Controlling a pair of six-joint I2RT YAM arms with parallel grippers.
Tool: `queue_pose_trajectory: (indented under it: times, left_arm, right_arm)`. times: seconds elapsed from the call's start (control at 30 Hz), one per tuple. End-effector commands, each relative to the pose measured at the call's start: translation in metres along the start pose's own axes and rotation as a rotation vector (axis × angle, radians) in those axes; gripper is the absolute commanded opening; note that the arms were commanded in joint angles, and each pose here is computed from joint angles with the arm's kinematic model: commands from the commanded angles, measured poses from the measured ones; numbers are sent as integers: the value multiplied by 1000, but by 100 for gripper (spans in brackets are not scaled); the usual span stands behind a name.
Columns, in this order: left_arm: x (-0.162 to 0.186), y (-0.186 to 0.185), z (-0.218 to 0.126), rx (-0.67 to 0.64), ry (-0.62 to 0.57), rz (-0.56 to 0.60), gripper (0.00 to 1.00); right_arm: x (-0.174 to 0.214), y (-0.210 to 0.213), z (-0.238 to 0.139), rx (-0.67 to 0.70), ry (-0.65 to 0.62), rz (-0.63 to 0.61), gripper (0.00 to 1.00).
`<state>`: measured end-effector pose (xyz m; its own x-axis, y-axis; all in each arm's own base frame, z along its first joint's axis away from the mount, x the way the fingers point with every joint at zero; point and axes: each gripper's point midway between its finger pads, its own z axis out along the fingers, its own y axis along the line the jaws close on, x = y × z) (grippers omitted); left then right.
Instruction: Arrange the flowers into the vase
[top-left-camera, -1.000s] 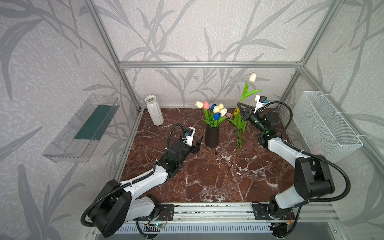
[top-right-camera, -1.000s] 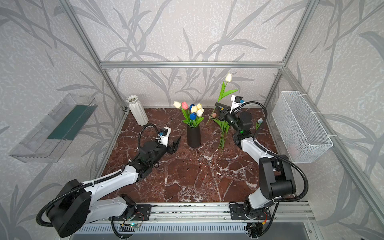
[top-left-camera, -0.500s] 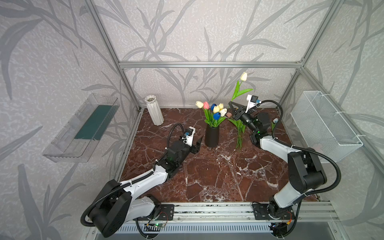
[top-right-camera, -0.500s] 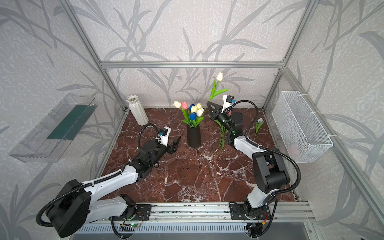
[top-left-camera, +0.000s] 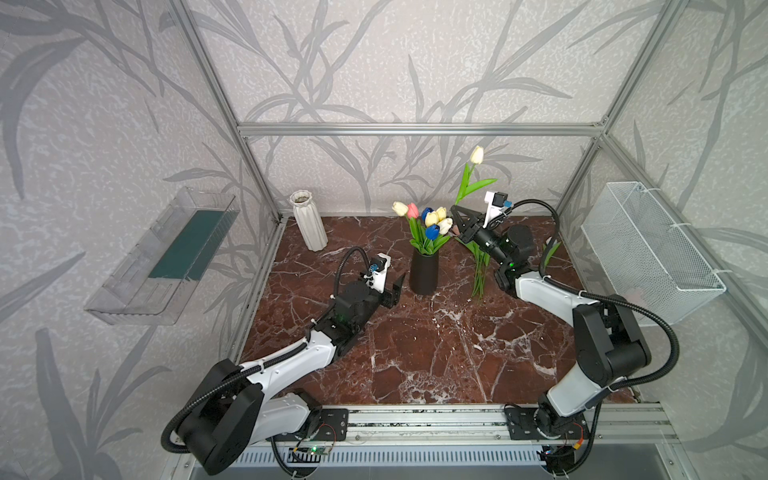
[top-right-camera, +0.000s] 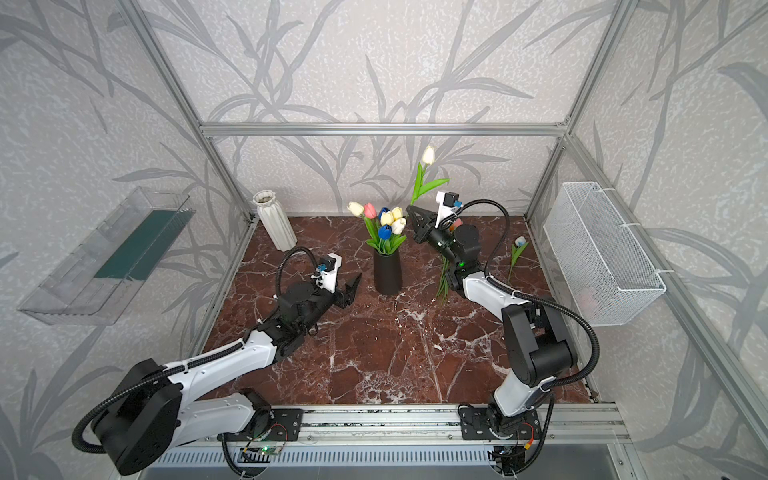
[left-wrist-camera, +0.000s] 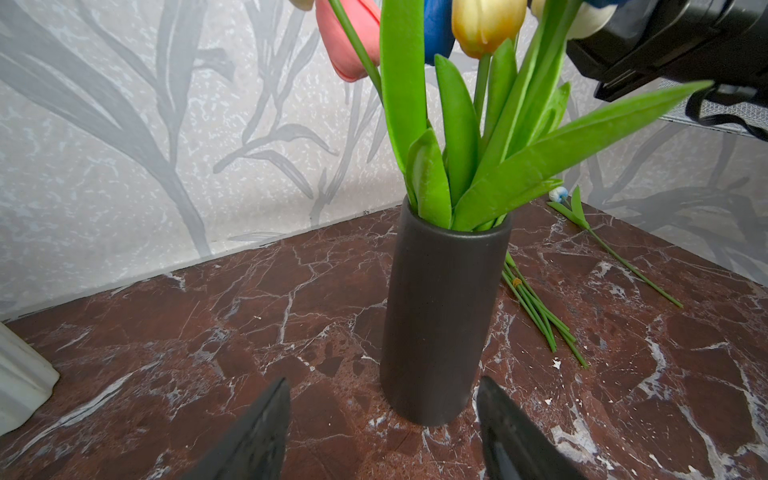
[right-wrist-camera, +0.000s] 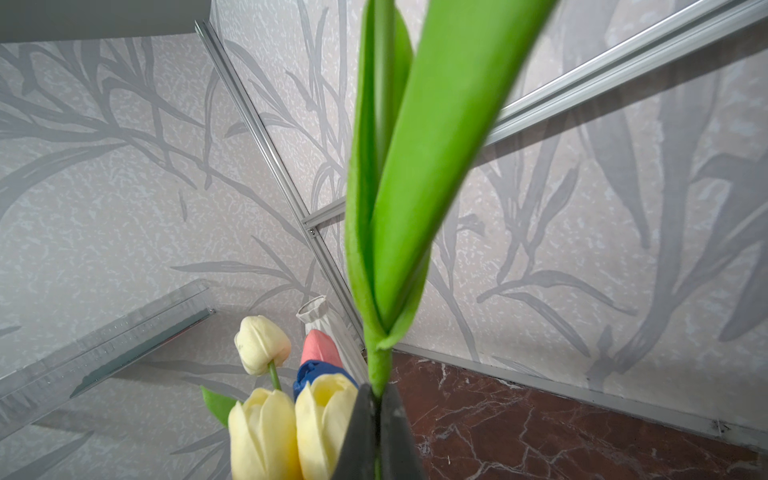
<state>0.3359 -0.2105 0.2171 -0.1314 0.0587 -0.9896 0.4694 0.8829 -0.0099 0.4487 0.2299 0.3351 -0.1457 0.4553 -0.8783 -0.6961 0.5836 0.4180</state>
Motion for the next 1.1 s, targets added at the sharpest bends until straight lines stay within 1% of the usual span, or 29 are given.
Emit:
queue_pose_trajectory:
  times: [0.0,0.13,0.27,0.33,0.5,0.67,0.73,0.83,0.9,0.97,1.0,1.03,1.07]
  left_arm:
    - [-13,2,1,-5,-33,-5,72]
    - [-11,2,1,-6,-27,-5,72]
    - [-10,3,0,-13,-30,-6,72]
    - [-9,3,1,-12,-31,-7,72]
    - [-7,2,3,-9,-25,-7,72]
    - [-6,2,4,-9,-23,-3,72]
    - [-5,2,5,-12,-22,-2,72]
    - [-7,2,5,-11,-29,-5,72]
    - [-8,2,5,-10,-31,-4,72]
    - [-7,2,6,-9,-28,-1,72]
    - [-8,2,6,-9,-30,-1,72]
    - [-8,2,6,-9,-31,-1,72]
    - [-7,2,6,-9,-30,-2,72]
  right_arm:
    - [-1,14,4,-3,10,-96,0]
    - [15,17,1,16,55,-177,0]
    - [32,30,-3,-29,99,-245,0]
    - [40,33,-5,-56,127,-257,0]
    - [49,36,-14,-76,143,-282,0]
    - [54,36,-14,-74,200,-311,7]
    - [52,33,-15,-46,202,-319,13]
    - [53,28,-18,-11,222,-322,27]
    - [49,30,-19,-10,218,-330,32]
    - [46,30,-20,0,215,-336,34]
    - [44,31,-21,3,214,-339,32]
    - [43,32,-21,-2,214,-345,27]
    - [42,33,-21,-4,216,-348,26]
